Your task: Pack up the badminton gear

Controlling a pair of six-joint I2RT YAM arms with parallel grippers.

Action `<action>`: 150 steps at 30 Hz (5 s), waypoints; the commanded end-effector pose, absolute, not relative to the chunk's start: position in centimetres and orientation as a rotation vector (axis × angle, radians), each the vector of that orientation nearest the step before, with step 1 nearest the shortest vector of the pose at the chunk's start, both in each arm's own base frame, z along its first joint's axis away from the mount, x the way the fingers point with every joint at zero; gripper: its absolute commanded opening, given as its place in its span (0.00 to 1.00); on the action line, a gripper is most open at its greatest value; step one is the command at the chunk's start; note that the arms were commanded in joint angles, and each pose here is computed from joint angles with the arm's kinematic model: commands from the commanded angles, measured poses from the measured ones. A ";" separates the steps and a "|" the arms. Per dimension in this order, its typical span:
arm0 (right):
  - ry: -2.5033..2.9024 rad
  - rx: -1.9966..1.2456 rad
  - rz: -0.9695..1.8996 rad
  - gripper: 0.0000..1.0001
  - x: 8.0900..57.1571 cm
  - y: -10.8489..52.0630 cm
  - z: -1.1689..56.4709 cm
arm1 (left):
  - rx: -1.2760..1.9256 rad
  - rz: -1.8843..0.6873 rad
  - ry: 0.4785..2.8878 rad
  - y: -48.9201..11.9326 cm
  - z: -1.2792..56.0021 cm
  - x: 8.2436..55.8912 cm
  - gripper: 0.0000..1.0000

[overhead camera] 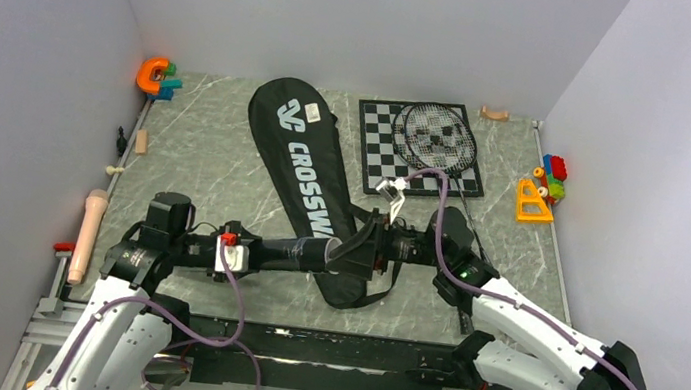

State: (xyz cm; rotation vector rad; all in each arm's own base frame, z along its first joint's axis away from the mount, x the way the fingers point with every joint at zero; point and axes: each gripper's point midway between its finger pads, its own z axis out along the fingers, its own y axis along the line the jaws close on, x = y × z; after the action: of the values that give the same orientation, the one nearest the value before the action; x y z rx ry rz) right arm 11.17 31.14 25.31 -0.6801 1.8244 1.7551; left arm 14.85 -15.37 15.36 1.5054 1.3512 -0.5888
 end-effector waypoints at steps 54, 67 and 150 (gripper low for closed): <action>1.905 -0.594 1.395 0.05 15.1 28.7 26.0 | 1.491 -0.595 1.216 -16.5 18.8 15.4 0.00; 1.938 -0.631 1.410 0.03 14.9 31.6 24.0 | 1.487 -0.601 1.198 -16.7 19.3 15.4 0.00; 2.156 -0.449 1.278 0.52 15.7 27.3 16.3 | 1.795 -0.513 1.895 -12.2 2.8 17.3 0.55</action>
State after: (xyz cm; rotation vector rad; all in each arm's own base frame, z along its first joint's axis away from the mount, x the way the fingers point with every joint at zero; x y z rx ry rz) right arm 14.84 26.61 13.84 -0.4480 2.2422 1.2431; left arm 16.76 -11.56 2.08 1.8576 1.8962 -0.5170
